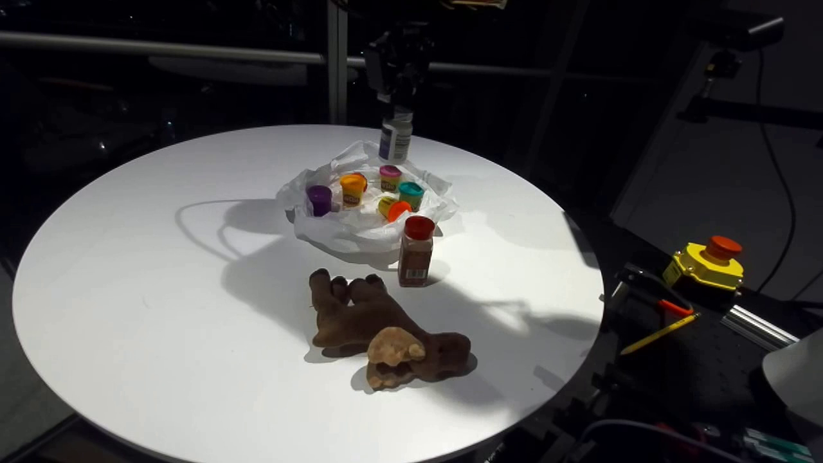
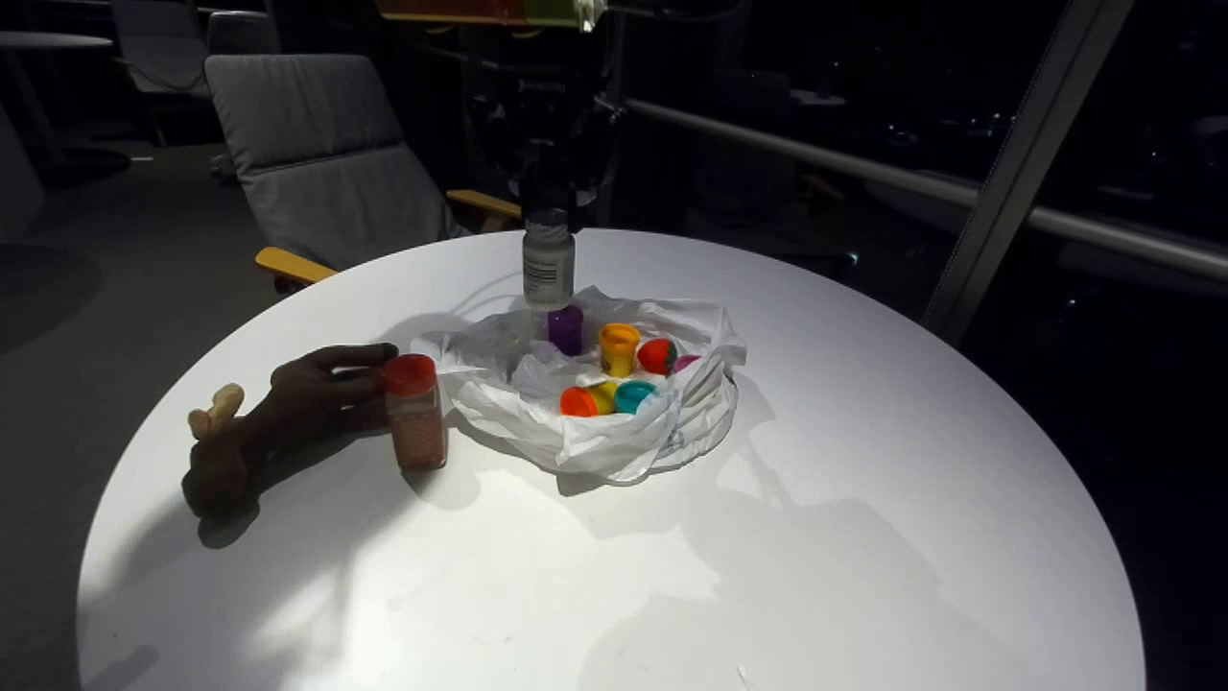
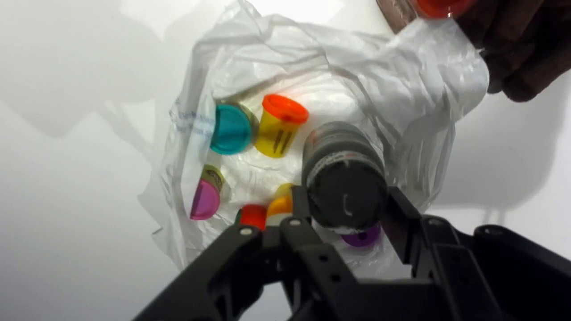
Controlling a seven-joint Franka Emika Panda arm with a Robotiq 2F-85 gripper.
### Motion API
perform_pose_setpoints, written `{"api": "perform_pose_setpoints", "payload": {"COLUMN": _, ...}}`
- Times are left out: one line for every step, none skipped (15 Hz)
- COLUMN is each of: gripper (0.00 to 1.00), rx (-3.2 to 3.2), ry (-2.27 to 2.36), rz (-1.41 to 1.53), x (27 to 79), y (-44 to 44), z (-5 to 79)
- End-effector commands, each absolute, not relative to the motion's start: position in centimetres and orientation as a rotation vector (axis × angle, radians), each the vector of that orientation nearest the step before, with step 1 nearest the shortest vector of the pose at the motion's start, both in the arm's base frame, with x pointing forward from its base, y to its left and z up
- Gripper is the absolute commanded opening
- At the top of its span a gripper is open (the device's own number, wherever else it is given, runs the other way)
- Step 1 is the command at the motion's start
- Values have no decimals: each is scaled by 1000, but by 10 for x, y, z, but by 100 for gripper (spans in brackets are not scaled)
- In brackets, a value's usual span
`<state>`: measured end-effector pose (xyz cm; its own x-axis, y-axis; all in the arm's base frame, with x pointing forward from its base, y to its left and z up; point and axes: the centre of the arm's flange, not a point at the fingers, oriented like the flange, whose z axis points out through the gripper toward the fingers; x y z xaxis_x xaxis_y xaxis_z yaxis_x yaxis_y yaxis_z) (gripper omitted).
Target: Pick up the objects from the plastic bag and them on the table.
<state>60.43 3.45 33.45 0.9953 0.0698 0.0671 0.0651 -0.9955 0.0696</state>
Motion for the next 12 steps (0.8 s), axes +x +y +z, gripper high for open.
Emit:
{"api": "perform_pose_setpoints", "payload": {"gripper": 19, "rx": 3092, "ry": 39, "rz": 134, "x": 525, "y": -11, "z": 350}}
{"api": "perform_pose_setpoints", "payload": {"gripper": 19, "rx": 3092, "ry": -7, "rz": 124, "x": 512, "y": -31, "z": 344}}
{"api": "perform_pose_setpoints", "payload": {"gripper": 19, "rx": 3090, "ry": -41, "rz": 120, "x": 504, "y": -47, "z": 337}}
{"api": "perform_pose_setpoints", "payload": {"gripper": 19, "rx": 3083, "ry": -72, "rz": 126, "x": 499, "y": -65, "z": 326}}
{"api": "perform_pose_setpoints", "payload": {"gripper": 19, "rx": 3086, "ry": -93, "rz": 132, "x": 494, "y": -83, "z": 314}}
{"api": "perform_pose_setpoints", "payload": {"gripper": 19, "rx": 3097, "ry": -98, "rz": 136, "x": 491, "y": -98, "z": 302}}
{"api": "perform_pose_setpoints", "payload": {"gripper": 19, "rx": 3105, "ry": -102, "rz": 147, "x": 488, "y": -111, "z": 290}}
{"api": "perform_pose_setpoints", "payload": {"gripper": 19, "rx": 3117, "ry": -99, "rz": 167, "x": 484, "y": -121, "z": 280}}
{"api": "perform_pose_setpoints", "payload": {"gripper": 19, "rx": 3127, "ry": -104, "rz": 190, "x": 482, "y": -127, "z": 273}}
{"api": "perform_pose_setpoints", "payload": {"gripper": 19, "rx": 3127, "ry": -107, "rz": 196, "x": 482, "y": -134, "z": 264}}
{"api": "perform_pose_setpoints", "payload": {"gripper": 19, "rx": 3132, "ry": -103, "rz": 193, "x": 482, "y": -138, "z": 257}}
{"api": "perform_pose_setpoints", "payload": {"gripper": 19, "rx": 3133, "ry": -92, "rz": 179, "x": 480, "y": -138, "z": 251}}
